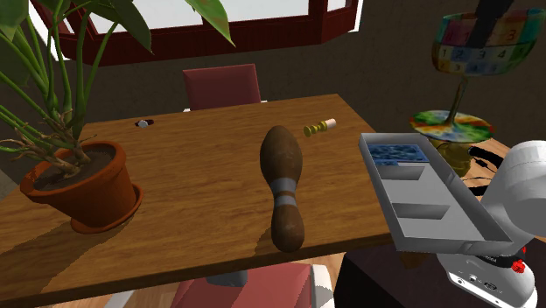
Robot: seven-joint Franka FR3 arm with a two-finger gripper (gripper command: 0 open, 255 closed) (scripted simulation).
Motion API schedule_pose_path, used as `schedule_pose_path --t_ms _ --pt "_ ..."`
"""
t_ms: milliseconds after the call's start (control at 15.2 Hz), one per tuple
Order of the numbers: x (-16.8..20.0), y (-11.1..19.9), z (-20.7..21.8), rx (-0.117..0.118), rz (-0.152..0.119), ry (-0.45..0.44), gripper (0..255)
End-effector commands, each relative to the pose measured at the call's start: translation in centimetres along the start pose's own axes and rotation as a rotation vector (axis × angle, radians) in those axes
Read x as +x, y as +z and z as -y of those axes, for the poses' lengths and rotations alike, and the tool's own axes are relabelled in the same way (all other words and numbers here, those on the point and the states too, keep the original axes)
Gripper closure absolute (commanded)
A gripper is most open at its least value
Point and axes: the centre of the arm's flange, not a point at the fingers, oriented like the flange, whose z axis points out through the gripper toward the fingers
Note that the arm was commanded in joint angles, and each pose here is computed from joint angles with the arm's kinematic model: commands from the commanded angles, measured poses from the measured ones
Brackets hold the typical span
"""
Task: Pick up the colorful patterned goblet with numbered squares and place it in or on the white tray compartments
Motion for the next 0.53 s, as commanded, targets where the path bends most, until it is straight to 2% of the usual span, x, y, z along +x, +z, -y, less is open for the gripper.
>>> schedule_pose_path --t_ms 0,462 --pt "-0.3 0.8 0.1 0.000 0.000 0.000 255" --pt "-0.3 4.5 0.3 0.000 0.000 0.000 255"
